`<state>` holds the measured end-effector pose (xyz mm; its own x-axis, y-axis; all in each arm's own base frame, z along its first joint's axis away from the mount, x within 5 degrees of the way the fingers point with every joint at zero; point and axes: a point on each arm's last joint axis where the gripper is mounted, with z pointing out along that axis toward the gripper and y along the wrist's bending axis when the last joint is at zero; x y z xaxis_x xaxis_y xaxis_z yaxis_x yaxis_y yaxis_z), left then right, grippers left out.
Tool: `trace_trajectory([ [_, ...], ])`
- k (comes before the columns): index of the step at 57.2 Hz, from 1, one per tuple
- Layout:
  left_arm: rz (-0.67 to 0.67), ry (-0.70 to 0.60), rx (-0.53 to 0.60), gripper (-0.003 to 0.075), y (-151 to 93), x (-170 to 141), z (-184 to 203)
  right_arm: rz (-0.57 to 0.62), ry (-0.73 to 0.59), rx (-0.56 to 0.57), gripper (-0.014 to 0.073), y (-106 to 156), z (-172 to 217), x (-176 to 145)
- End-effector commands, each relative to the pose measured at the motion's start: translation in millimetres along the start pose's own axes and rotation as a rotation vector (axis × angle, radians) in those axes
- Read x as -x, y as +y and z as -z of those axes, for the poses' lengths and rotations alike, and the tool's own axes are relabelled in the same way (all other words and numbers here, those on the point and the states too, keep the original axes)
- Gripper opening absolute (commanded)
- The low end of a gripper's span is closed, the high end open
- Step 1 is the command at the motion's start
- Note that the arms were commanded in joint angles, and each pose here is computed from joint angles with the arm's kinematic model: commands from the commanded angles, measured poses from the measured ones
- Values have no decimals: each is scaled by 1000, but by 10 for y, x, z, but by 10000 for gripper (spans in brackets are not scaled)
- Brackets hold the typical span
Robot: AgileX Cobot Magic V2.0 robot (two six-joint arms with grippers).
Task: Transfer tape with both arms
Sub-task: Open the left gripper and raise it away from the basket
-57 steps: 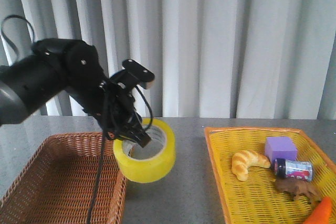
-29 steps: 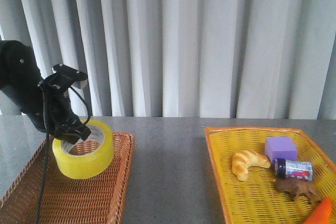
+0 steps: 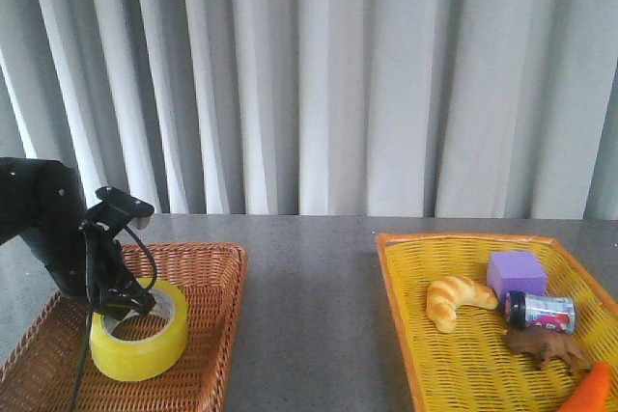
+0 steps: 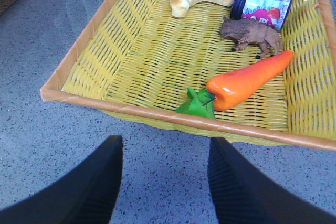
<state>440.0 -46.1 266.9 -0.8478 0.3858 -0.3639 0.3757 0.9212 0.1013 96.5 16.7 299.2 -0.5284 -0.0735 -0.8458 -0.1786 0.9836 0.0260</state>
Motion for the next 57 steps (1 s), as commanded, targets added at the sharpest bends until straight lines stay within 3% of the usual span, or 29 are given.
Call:
trace_trajectory([
  [1,15,-110,26,172,24,107,212,-6,-81,-10,364,-9,35,122],
  [13,27,-56,8,227,13,71,115,-6,-81,-10,364,-9,35,122],
  [25,45,-43,-6,465,10,94,223,-6,-81,-10,364,-9,35,122],
  [31,48,-24,-26,533,4,123,368,-6,-81,-10,364,-9,35,122],
  [45,88,-133,-140,542,-107,205,847,-6,-81,-10,364,-9,35,122],
  [57,96,-248,-127,542,-155,117,1419,-6,-81,-10,364,-9,35,122],
])
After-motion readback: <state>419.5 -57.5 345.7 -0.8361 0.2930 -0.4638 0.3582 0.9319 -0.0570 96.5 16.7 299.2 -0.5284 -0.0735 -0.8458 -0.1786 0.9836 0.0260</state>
